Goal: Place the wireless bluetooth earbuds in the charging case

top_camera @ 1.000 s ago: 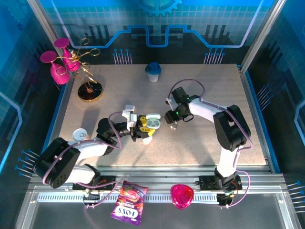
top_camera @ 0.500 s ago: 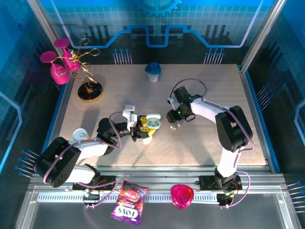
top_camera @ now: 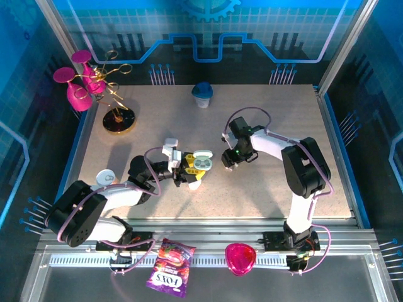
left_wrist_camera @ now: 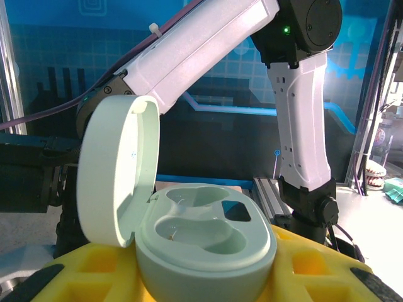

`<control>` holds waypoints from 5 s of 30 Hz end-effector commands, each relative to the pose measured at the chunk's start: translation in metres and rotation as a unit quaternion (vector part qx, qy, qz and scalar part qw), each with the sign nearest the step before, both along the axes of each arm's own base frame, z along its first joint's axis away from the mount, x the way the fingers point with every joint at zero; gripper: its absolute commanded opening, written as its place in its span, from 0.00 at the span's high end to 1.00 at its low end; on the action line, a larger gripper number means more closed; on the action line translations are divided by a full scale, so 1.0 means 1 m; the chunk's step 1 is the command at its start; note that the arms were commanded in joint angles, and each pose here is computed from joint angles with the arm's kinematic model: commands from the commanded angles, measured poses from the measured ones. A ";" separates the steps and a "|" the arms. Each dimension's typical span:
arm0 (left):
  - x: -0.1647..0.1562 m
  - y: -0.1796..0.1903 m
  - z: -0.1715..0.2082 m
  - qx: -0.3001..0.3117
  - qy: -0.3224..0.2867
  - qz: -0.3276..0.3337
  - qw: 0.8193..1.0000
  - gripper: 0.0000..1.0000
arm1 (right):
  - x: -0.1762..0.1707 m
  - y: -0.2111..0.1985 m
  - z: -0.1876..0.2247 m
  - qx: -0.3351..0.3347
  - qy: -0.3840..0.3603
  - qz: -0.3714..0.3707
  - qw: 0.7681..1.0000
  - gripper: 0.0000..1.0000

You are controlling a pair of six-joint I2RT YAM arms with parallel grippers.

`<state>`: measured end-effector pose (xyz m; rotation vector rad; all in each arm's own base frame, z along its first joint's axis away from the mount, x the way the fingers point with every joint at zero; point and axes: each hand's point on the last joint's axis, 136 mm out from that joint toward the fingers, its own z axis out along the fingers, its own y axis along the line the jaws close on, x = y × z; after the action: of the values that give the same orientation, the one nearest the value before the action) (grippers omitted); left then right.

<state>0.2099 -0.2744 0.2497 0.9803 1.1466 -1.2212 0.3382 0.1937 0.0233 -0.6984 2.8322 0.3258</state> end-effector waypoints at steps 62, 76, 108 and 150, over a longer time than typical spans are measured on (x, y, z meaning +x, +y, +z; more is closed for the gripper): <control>-0.008 0.005 0.008 -0.007 -0.029 -0.002 1.000 0.77 | -0.093 -0.022 0.004 0.096 0.092 -0.119 0.984 0.42; -0.009 0.005 0.011 -0.009 -0.031 -0.005 0.999 0.77 | -0.074 -0.041 0.009 0.091 0.056 -0.146 0.983 0.44; -0.009 0.005 0.011 -0.008 -0.032 -0.005 0.999 0.77 | -0.071 -0.032 -0.005 0.125 0.090 -0.147 0.977 0.69; -0.007 0.004 0.007 -0.005 -0.031 -0.001 1.000 0.77 | -0.072 -0.028 -0.002 0.052 0.004 -0.189 0.981 0.76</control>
<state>0.2059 -0.2721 0.2523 0.9831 1.1330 -1.2152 0.2736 0.1574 0.0297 -0.1520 2.8221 0.3359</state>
